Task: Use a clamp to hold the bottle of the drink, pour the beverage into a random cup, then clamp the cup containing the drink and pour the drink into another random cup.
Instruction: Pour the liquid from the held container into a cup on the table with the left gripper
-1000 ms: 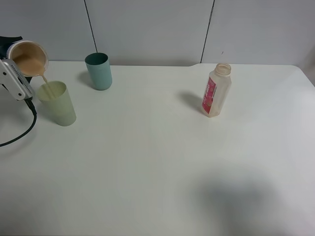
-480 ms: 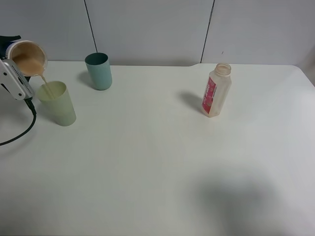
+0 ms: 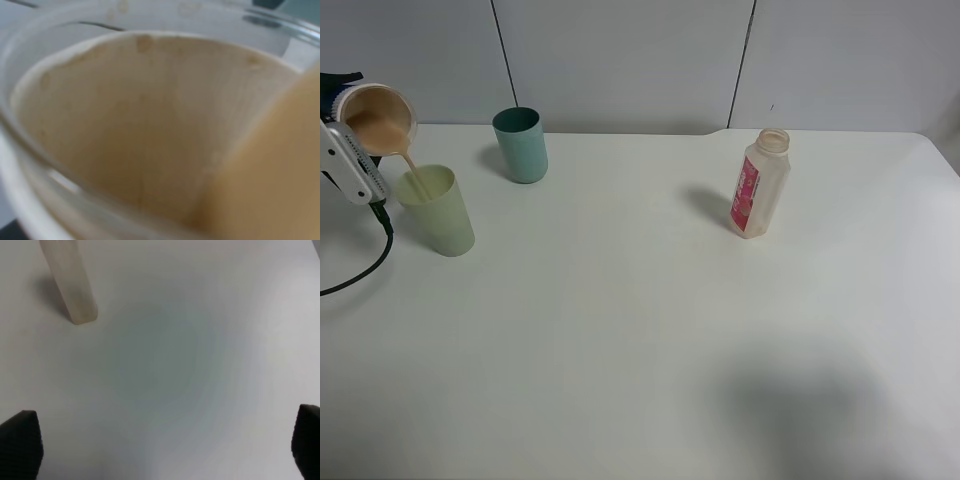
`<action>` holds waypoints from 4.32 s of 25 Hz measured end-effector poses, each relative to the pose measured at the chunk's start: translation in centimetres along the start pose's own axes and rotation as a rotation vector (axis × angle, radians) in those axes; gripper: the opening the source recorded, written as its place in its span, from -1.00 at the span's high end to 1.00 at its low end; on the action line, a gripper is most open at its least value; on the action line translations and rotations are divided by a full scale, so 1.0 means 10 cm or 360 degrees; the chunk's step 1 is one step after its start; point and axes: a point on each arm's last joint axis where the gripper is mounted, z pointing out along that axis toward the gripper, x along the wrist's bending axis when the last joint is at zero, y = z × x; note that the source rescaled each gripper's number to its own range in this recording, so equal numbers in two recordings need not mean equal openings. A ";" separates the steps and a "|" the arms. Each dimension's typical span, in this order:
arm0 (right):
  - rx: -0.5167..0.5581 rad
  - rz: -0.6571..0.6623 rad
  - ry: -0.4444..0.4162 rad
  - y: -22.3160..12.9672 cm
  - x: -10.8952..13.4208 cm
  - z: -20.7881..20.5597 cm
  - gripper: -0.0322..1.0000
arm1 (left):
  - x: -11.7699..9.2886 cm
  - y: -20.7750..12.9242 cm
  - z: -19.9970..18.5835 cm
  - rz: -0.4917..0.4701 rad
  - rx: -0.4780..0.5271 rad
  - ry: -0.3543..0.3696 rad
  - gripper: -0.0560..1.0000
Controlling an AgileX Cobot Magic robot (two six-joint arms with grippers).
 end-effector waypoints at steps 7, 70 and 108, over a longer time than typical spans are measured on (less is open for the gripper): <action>0.0000 0.0000 0.0000 0.00 0.00 0.00 -1.00 | 0.00 0.00 0.00 0.0027 0.0003 0.0002 0.87; 0.0000 0.0000 0.0000 0.00 0.00 0.00 -1.00 | 0.15 0.06 -0.03 0.0296 0.0004 0.0079 0.87; 0.0000 0.0000 0.0000 0.00 0.00 0.00 -1.00 | 0.12 0.09 -0.03 0.0378 -0.0067 0.0034 0.87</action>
